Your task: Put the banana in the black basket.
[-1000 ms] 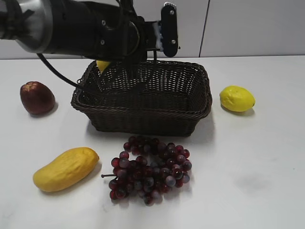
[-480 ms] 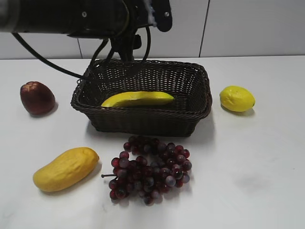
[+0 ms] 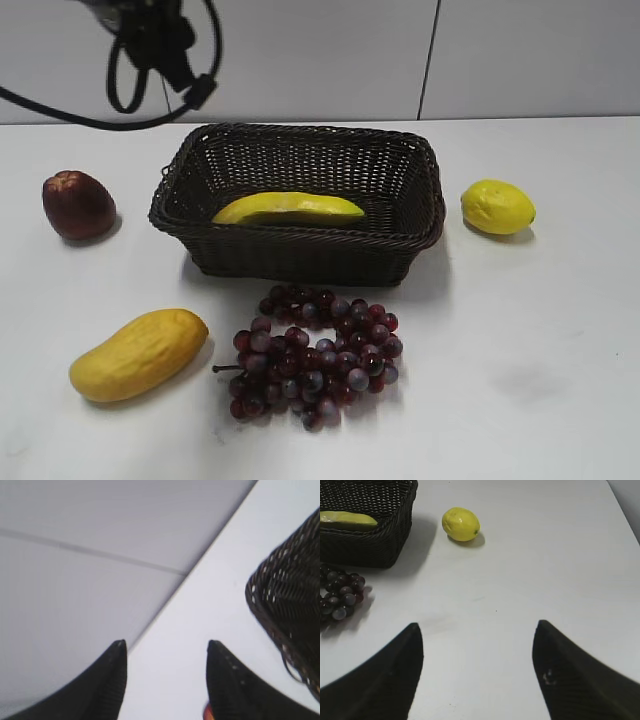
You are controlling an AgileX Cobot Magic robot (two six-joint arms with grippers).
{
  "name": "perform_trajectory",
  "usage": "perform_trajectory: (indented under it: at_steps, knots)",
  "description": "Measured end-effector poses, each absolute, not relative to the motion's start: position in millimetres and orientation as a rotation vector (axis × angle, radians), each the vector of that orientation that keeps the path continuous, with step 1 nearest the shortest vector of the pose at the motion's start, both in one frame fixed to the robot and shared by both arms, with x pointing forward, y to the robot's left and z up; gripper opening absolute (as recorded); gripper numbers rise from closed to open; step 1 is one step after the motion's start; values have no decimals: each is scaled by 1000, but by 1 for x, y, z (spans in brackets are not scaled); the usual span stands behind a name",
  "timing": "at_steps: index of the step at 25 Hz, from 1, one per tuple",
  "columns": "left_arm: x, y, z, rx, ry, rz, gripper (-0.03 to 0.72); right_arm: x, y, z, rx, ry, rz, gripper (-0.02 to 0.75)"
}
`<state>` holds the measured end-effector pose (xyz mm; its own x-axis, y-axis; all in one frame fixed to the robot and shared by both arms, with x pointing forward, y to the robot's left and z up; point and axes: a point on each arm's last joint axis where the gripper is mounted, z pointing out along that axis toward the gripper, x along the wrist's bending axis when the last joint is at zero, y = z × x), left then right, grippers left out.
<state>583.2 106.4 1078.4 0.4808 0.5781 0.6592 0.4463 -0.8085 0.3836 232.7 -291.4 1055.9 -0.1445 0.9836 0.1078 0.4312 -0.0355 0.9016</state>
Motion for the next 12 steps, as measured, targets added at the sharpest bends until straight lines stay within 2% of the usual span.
perform_trajectory:
  at_steps: [6,12]
  knots:
    - [586,181,1076,2517,1444,747,493,233,-291,1056,1507,1627,1148,519]
    - [585,255,1073,2246,1885,291,493,233,-291,1056,1507,1627,1148,519]
